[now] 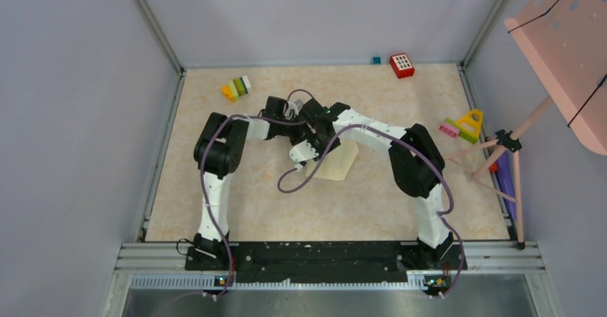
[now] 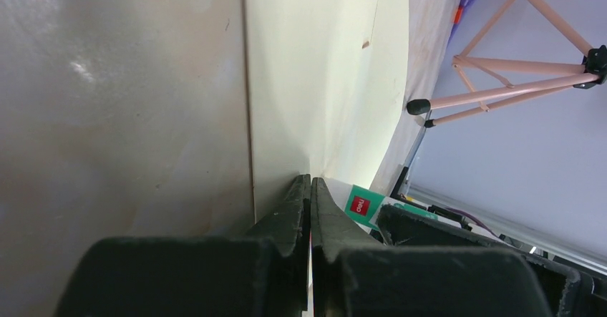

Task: Place the letter into the envelope and seal it
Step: Paint the envelope at the center of the board.

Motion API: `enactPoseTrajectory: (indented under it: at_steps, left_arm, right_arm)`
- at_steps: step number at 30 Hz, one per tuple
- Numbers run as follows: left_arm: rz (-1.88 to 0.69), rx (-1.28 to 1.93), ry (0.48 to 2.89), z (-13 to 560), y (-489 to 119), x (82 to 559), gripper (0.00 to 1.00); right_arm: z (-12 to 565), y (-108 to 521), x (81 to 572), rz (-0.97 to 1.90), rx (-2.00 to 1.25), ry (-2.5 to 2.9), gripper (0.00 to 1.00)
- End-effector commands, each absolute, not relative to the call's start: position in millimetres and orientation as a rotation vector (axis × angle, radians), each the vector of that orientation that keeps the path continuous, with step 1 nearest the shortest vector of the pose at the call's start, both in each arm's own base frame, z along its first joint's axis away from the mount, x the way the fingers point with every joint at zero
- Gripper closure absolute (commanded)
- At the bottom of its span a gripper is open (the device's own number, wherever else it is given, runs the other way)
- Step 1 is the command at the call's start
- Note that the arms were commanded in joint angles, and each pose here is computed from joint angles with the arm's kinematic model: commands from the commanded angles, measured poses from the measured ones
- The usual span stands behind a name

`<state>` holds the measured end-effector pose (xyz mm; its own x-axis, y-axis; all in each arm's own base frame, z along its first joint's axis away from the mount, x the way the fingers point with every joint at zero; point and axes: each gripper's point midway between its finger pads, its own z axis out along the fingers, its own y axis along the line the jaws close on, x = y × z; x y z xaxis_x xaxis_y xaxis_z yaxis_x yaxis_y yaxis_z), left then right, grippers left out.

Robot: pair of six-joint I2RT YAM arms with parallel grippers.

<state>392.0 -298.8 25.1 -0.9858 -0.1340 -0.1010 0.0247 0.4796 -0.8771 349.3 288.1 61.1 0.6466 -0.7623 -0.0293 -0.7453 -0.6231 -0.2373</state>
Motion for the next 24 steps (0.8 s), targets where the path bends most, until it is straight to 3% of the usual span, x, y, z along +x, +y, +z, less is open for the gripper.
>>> enactPoseTrajectory:
  at_steps: [1, 24]
  left_arm:
    - [-1.271, -0.168, 2.632, -12, -278, 401, 1.0]
    - [-1.259, -0.17, 2.636, -13, -277, 402, 1.0]
  right_arm:
    - [54, 283, 368, -0.192, -2.626, 1.236, 1.0]
    - [66, 289, 312, 0.071, -2.756, 1.148, 1.0]
